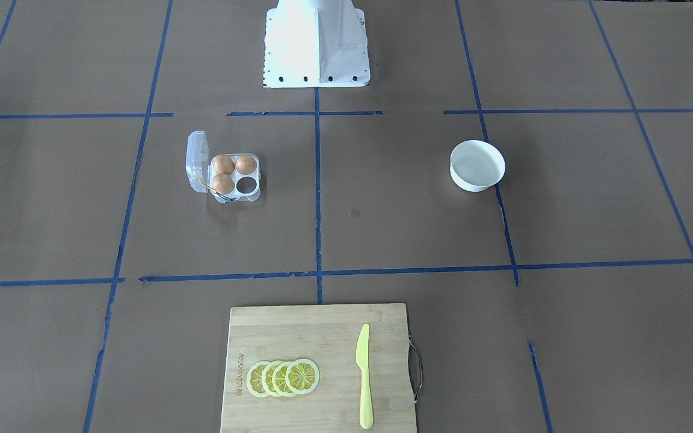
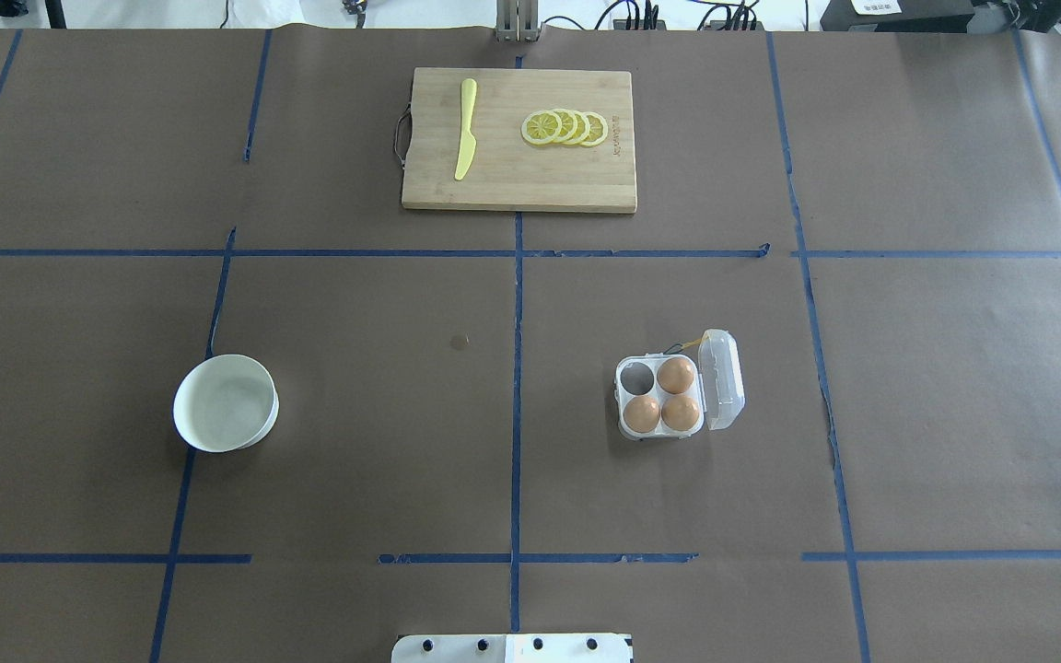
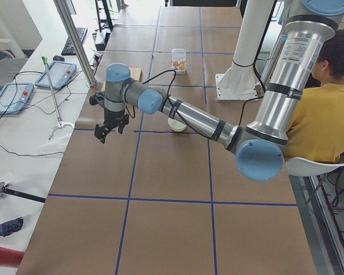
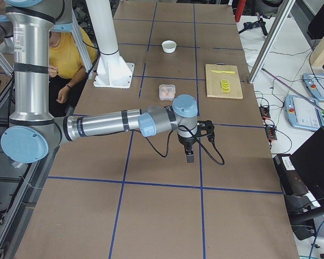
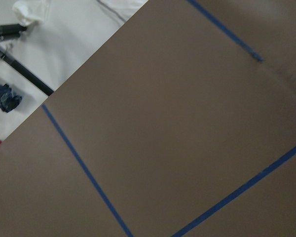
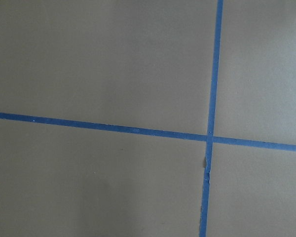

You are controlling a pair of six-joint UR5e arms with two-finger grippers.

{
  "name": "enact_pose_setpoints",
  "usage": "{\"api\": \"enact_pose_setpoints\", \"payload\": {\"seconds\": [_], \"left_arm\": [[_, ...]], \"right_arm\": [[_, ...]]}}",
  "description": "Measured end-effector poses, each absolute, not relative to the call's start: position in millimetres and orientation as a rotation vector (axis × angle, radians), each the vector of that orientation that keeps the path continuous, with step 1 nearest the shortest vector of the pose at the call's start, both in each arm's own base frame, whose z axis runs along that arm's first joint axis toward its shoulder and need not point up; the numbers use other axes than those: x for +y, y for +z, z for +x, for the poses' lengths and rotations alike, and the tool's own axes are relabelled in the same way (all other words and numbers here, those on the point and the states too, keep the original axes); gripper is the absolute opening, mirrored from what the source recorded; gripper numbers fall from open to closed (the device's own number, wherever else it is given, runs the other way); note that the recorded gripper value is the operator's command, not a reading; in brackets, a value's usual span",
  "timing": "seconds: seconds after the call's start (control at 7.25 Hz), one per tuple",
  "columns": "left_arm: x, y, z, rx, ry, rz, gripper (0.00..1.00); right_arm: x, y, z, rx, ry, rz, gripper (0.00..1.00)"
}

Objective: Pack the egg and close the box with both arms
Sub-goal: 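Move the right gripper in toward the open carton lid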

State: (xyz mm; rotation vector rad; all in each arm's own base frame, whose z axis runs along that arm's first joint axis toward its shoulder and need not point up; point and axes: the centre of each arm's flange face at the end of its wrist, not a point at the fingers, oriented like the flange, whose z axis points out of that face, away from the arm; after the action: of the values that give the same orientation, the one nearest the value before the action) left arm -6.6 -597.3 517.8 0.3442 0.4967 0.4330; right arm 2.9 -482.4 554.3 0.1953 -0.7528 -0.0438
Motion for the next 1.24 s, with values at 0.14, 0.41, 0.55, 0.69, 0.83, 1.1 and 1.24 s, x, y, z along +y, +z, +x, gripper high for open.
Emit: {"api": "enact_pose_setpoints", "payload": {"seconds": [0.14,0.41,0.55,0.69,0.83,1.1,1.24], "left_arm": [[-578.2,571.8,-42.5,0.511,0.359,0.264,1.0],[-516.8,648.2,-84.2,0.643,0.25,0.163,1.0],[-488.7,665.2,-87.1,0.713,0.223,0.14,1.0],[-472.2,668.8,-85.8,0.759,0.21,0.134,1.0],[-466.3,667.0,-84.3,0.78,0.204,0.135,1.0],[-467.0,661.7,-83.4,0.79,0.206,0.144,1.0],[-468.6,659.1,-83.1,0.79,0.21,0.149,1.0]], "right_arm": [[-481.7,550.1,-5.7,-0.769,-0.067,0.204,1.0],[-479.4,539.7,-26.7,-0.848,-0.118,0.209,1.0],[-478.1,530.5,-48.9,-0.889,-0.135,0.187,1.0],[-475.9,511.5,-77.1,-0.916,-0.125,0.159,1.0],[-467.8,483.2,-112.3,-0.934,-0.094,0.123,1.0],[-436.4,437.9,-193.5,-0.891,-0.051,0.106,0.22],[-421.2,425.8,-229.9,-0.886,-0.028,0.106,0.08]]}}
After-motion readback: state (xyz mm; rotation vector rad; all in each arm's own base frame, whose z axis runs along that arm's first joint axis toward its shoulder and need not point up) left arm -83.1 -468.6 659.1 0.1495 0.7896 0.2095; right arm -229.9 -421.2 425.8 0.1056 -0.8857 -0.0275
